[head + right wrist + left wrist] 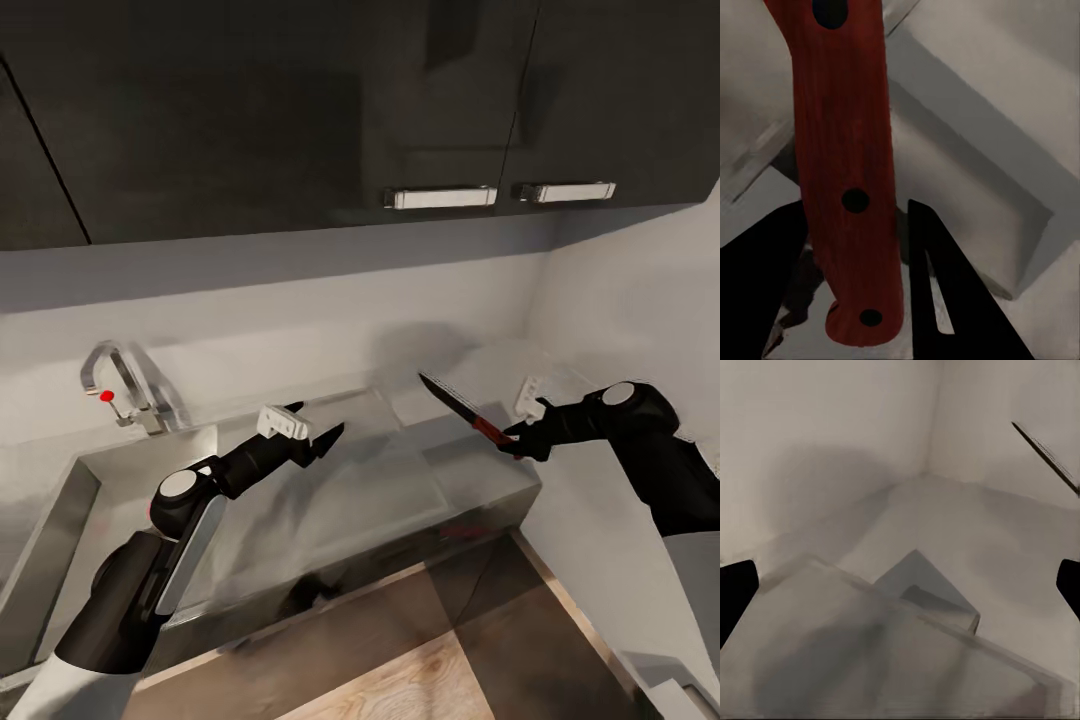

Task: In the kitchen, take the Vidalia onion out of the sink, dice it on the chopping board with the paring knife, put the diced onion into the bowl on the countertop, then place both the paring knife and the chopping board into the sink.

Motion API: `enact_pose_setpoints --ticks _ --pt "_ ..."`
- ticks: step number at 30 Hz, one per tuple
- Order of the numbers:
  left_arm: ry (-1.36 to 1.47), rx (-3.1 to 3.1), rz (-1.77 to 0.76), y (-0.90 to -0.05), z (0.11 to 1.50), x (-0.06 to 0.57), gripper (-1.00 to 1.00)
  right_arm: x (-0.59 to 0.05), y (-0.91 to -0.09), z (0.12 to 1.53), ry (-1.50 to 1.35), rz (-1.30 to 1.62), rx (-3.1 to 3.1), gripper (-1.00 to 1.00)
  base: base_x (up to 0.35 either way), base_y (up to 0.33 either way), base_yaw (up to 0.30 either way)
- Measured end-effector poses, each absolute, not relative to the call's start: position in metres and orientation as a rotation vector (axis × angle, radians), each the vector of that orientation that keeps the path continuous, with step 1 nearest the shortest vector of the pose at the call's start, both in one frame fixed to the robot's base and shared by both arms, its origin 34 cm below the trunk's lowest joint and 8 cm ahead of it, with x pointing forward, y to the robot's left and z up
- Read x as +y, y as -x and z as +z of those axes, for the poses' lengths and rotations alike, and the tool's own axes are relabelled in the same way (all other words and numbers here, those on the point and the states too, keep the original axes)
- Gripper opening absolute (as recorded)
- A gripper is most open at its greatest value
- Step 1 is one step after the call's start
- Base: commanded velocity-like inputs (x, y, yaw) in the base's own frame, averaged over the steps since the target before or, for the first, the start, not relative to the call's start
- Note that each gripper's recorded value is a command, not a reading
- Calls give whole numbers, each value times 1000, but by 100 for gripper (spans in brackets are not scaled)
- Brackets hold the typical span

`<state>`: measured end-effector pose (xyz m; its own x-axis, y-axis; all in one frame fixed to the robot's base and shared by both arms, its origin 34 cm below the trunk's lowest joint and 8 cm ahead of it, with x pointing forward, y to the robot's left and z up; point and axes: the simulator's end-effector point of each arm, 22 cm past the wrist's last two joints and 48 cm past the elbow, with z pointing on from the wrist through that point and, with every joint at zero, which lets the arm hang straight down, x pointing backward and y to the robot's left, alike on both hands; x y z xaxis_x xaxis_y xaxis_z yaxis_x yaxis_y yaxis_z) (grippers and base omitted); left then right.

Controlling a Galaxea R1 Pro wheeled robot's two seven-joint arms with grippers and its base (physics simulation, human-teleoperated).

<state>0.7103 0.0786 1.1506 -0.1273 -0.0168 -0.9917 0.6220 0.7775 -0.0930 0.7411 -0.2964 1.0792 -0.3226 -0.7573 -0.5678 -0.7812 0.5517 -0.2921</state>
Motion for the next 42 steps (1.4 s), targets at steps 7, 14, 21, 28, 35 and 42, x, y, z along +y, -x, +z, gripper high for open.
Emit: enact_pose_setpoints --ticks 7,14,21,28,35,42 --pt "-511 1615 -628 -699 1149 67 100 -285 -741 1090 1235 82 2089 -100 0 35 0" --pt "-516 1700 -672 -683 1113 58 100 -272 -734 1087 1241 135 2070 -100 0 44 0" --pt "-508 1802 -695 -669 1076 57 100 -250 -728 1082 1234 224 2050 -100 0 263 0" --pt "-494 1877 -711 -655 1051 60 100 -242 -726 1083 1225 270 2034 -100 0 316 61" --pt "-474 1922 -719 -643 1029 64 100 -242 -727 1079 1226 275 2040 -100 0 232 202" --pt "-438 1934 -702 -649 1025 78 100 -242 -727 1076 1227 278 2044 -100 0 20 107"
